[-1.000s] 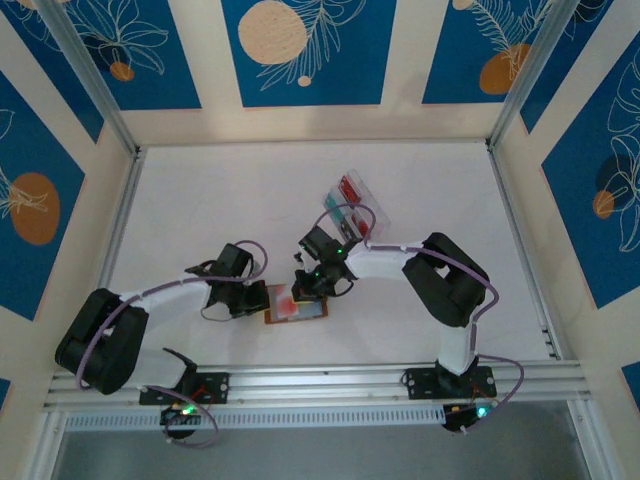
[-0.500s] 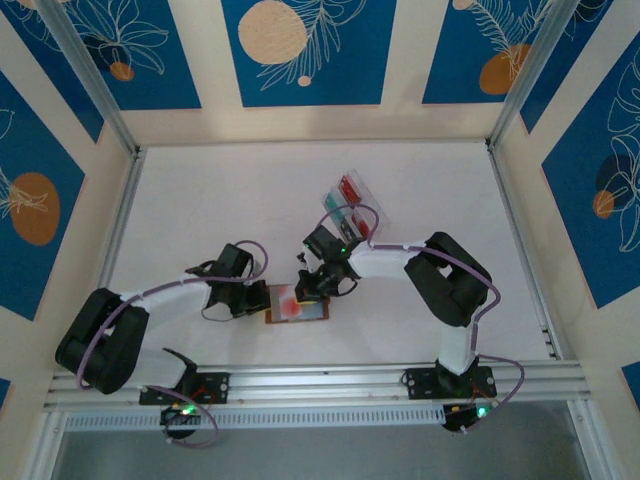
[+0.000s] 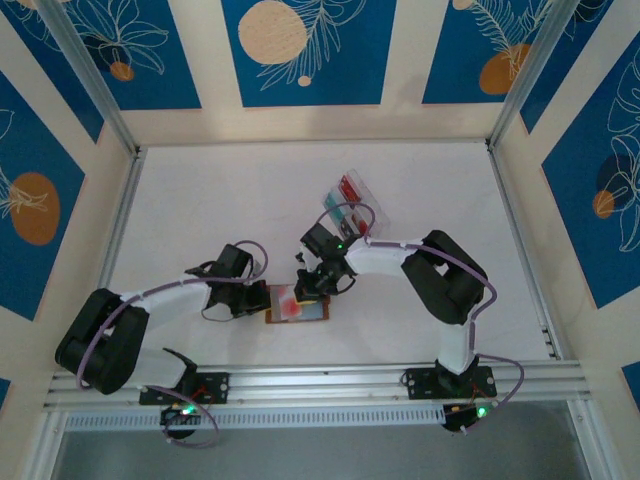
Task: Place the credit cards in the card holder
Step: Insert the credit card into the card slot.
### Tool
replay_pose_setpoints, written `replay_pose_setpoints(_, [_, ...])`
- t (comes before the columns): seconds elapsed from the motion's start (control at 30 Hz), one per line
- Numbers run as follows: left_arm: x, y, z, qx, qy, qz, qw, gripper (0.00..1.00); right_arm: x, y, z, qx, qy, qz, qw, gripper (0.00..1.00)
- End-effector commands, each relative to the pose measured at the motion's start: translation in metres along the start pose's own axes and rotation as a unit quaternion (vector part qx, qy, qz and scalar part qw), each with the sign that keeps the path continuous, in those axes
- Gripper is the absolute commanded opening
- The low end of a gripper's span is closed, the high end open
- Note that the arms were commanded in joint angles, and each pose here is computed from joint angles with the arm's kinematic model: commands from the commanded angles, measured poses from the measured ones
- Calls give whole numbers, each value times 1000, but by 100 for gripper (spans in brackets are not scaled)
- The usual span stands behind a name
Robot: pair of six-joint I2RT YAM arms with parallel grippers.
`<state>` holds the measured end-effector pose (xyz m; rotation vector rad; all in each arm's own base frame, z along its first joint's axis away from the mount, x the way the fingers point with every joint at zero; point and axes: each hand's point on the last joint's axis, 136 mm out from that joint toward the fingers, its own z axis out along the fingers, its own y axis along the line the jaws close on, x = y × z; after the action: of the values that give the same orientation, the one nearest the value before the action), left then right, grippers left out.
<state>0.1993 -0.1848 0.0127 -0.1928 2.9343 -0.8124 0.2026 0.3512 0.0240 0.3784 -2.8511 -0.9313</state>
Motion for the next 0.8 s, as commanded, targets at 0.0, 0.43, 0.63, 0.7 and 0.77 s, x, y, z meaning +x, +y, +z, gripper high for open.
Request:
replay_pose_setpoints(0.0, [21,40,15,-68,24,-26,997,0,29,-12,21,25,59,16,998,0])
replay_pose_setpoints(0.43, [22,42,16,-72,25,-27,997,0,31,-5,23,16,68,20,997,0])
replay_pose_setpoints(0.63, [18,48,3,-95,2,-37,995,0,48,-28,14,24,69,40,997,0])
replay_pose_setpoints(0.7, [14,42,-3,-85,-13,-37,996,0,49,-33,14,27,69,43,996,0])
replay_pose_setpoints(0.77, [10,33,-9,-71,-16,-35,997,0,47,-32,13,23,66,43,997,0])
